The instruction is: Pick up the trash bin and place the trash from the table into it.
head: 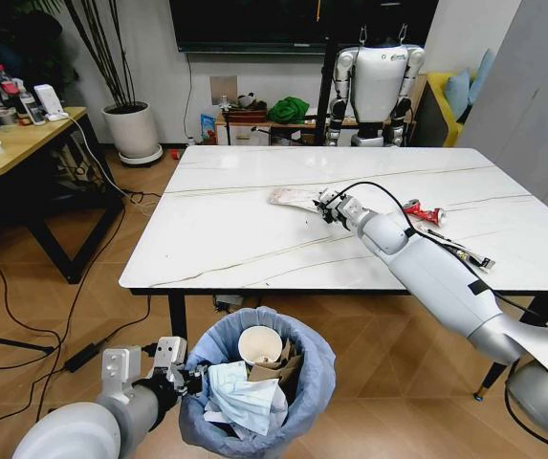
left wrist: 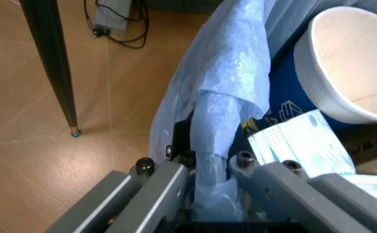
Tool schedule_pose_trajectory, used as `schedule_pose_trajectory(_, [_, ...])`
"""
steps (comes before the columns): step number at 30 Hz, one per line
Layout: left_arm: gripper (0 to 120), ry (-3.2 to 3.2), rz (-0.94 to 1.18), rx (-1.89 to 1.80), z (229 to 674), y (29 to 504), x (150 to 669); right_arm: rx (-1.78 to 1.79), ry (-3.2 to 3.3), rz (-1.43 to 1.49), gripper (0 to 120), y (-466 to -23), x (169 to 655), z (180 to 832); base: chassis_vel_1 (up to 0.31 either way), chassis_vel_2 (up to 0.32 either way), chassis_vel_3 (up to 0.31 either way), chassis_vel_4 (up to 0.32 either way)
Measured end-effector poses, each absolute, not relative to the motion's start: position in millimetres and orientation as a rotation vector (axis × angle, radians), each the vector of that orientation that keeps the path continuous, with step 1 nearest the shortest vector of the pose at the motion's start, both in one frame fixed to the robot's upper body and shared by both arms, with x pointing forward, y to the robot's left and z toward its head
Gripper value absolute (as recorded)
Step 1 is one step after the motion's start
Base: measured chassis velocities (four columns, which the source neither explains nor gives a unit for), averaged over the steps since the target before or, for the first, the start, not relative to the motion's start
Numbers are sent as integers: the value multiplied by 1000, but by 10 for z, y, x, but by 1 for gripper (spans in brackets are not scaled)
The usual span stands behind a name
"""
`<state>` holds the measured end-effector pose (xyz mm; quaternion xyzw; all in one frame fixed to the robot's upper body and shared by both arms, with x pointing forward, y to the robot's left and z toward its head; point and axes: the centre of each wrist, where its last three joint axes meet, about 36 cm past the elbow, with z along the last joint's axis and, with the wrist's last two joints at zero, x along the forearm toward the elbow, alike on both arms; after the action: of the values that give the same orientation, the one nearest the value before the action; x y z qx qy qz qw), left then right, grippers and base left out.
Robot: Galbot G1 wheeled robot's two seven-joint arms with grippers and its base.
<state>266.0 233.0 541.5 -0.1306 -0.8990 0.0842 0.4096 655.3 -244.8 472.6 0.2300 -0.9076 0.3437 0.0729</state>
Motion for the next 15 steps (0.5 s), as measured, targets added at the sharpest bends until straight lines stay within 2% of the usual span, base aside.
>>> schedule_pose_trajectory(15, [0, -2267, 212, -327, 5418, 2333, 2662, 672, -2761, 979, 0, -2461, 6493, 4759, 0, 0, 0, 0])
